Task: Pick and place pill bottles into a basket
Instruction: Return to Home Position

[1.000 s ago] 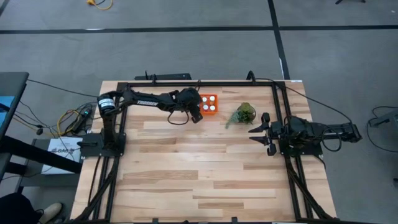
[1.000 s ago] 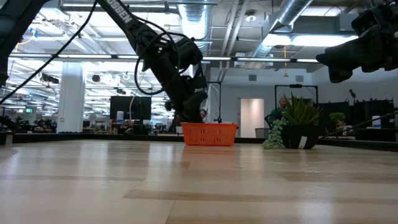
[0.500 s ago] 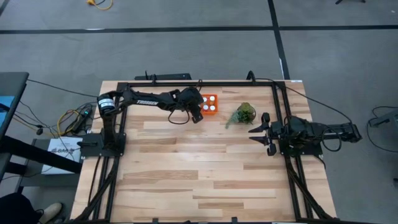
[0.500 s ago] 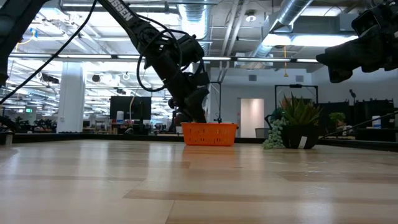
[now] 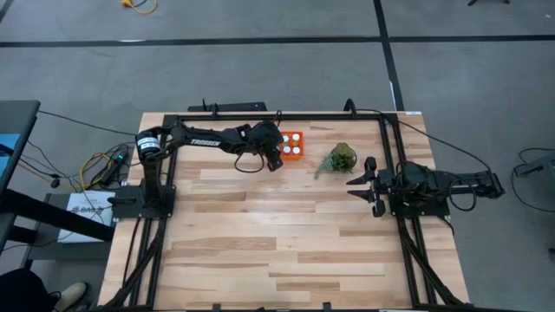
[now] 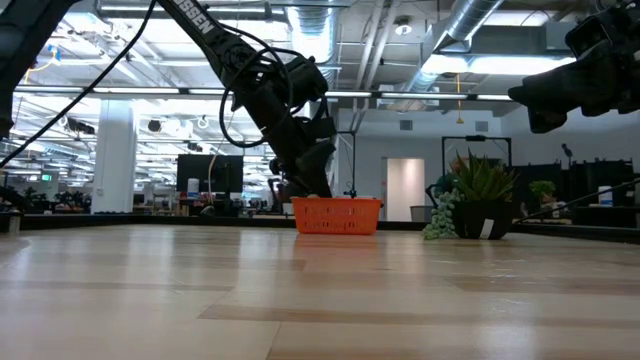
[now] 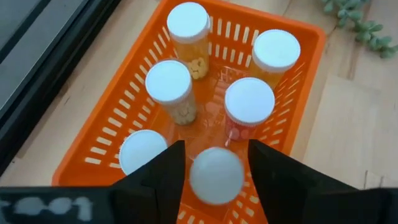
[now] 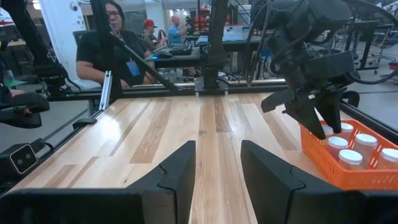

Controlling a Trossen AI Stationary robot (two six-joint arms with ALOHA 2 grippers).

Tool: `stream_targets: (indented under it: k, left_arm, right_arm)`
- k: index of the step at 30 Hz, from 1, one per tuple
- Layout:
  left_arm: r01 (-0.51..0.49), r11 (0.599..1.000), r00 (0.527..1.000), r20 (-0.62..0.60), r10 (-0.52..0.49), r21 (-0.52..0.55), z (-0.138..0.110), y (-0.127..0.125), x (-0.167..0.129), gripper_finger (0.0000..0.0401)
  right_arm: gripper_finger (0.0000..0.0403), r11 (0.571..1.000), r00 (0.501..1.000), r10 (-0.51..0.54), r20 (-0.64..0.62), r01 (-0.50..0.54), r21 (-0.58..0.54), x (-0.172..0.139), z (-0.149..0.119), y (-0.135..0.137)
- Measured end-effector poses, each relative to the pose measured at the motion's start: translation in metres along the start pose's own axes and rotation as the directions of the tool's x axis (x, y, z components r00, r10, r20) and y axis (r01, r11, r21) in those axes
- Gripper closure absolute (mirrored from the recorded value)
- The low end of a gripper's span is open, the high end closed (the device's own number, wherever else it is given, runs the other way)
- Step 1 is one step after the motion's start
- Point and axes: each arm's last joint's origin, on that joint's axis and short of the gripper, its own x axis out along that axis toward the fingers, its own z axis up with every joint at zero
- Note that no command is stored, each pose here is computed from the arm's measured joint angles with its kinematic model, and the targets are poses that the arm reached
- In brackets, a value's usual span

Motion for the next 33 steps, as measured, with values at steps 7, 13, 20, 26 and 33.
stream_targets:
  k: [7,13,20,26,33]
  left_arm:
    - [0.003,1.000,1.000,0.024,-0.003,0.013,0.004,-0.002,-0.007,0.0226]
    - [0.013,0.999,0.988,0.155,-0.020,0.046,0.028,-0.009,-0.058,0.0226]
    - [0.096,0.984,0.949,0.286,-0.136,0.150,0.035,-0.034,-0.138,0.0226]
    - [0.166,0.960,0.868,0.428,-0.250,0.224,-0.007,-0.047,-0.173,0.0226]
    - [0.295,0.905,0.726,0.544,-0.421,0.306,-0.072,-0.044,-0.196,0.0226]
  right_arm:
    - [0.0282,1.000,1.000,0.000,0.000,0.000,0.000,0.000,0.000,0.000]
    - [0.0282,1.000,1.000,0.000,0.000,0.000,0.000,0.000,0.000,0.000]
    - [0.0282,1.000,1.000,0.000,0.000,0.000,0.000,0.000,0.000,0.000]
    - [0.0282,1.000,1.000,0.000,0.000,0.000,0.000,0.000,0.000,0.000]
    - [0.0282,1.000,1.000,0.000,0.000,0.000,0.000,0.000,0.000,0.000]
